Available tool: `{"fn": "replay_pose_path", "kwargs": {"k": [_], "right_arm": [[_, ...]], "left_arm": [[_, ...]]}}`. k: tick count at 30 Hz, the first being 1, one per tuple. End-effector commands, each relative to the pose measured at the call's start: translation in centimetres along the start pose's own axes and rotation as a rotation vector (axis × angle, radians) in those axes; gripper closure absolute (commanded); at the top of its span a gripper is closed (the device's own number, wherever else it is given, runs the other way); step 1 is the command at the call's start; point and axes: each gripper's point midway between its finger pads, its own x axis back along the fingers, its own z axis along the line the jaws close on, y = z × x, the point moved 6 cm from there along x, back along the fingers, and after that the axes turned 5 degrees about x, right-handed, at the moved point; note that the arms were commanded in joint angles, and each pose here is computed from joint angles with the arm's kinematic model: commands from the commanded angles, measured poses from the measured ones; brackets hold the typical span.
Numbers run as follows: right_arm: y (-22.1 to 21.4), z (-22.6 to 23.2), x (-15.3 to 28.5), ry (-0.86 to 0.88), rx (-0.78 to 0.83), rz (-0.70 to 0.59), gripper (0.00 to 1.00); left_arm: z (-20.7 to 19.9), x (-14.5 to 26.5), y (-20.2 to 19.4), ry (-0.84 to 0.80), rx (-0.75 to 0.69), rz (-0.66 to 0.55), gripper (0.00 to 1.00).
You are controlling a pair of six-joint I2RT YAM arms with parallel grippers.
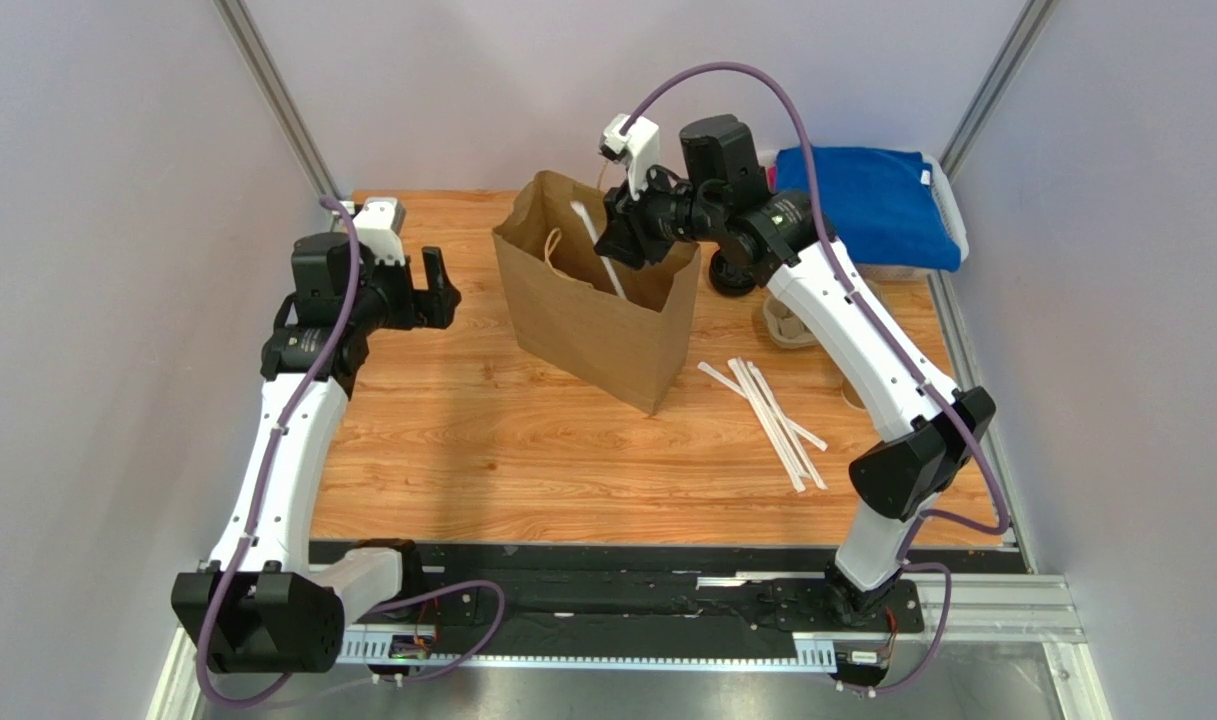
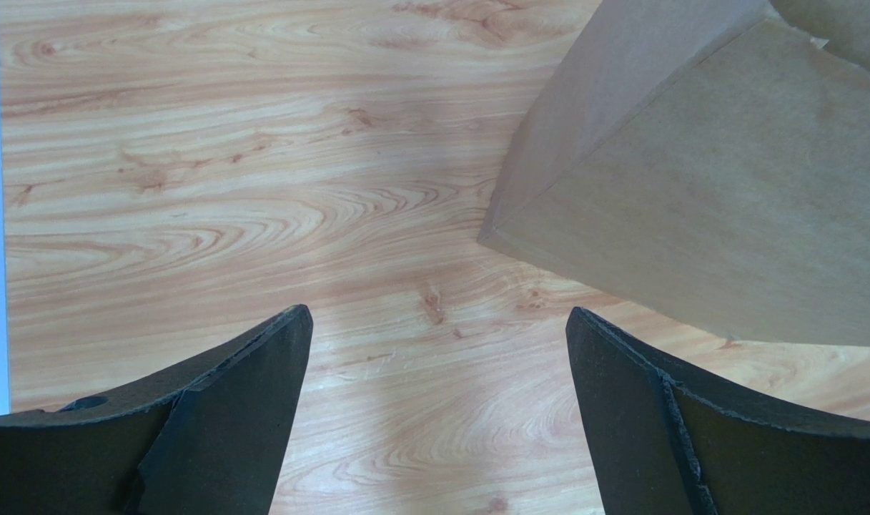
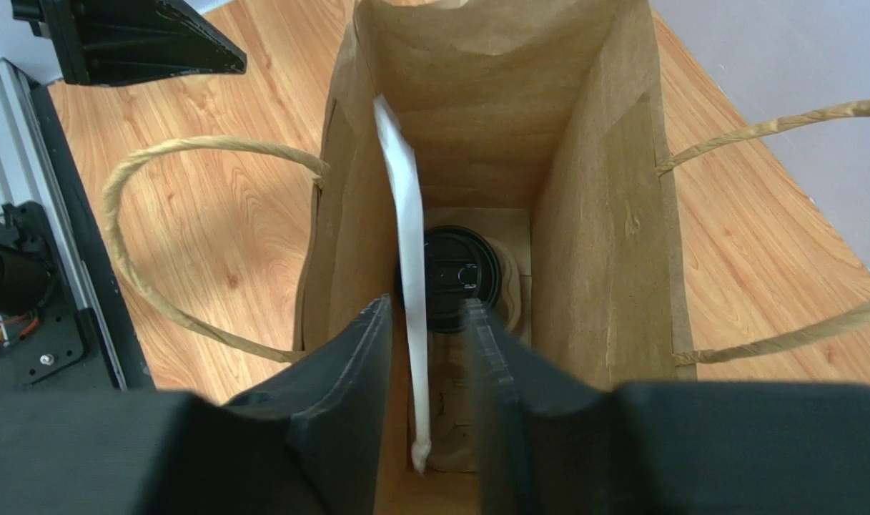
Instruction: Pack the takeout coffee
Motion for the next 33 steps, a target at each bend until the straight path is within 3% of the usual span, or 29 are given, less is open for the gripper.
{"fn": "replay_pose_path", "kwargs": {"k": [1,4,12,15,19,26,30,33], "right_arm": [[1.2,0.2,0.7,-0.013,-0.008,-0.018,0.52],[2.6,0.2,1.5,-0.025,-0.008,-0.055,0.4],[6.2,0.2,5.3,-0.1,-0.01,-0.181,0.22],[6.1,-0.3,6.5,-0.145,-0.01,-0.187,0.1],[5.3,-2.1,9.1,-0.231,-0.047,-0.187,0.04],[-1.0,-5.7,16.0,-0.398,-0.262,-0.149,0.0],[-8.4,-5.7,17.3,-0.451,-0.417,-0.042,0.0],[-12.6,-4.8,18.1,-0.495,-0.462,0.005,0.0]], "left_arm": [[0.2,0.0,0.8,-0.004,-0.047,0.002,0.03],[0.4,-0.1,0.6,0.005,-0.048,0.024,0.03],[-0.2,0.3,-0.3,-0.037,-0.014,0.064,0.02],[-0.7,0.6,-0.6,-0.081,0.026,0.085,0.01],[-0.8,1.6,0.0,-0.16,0.082,0.084,0.01],[-0.9,2.8,0.6,-0.245,0.12,0.227,0.01],[-2.1,3.4,-0.5,-0.336,0.018,0.27,0.01],[-2.5,3.2,-2.6,-0.282,-0.096,0.354,0.01]]}}
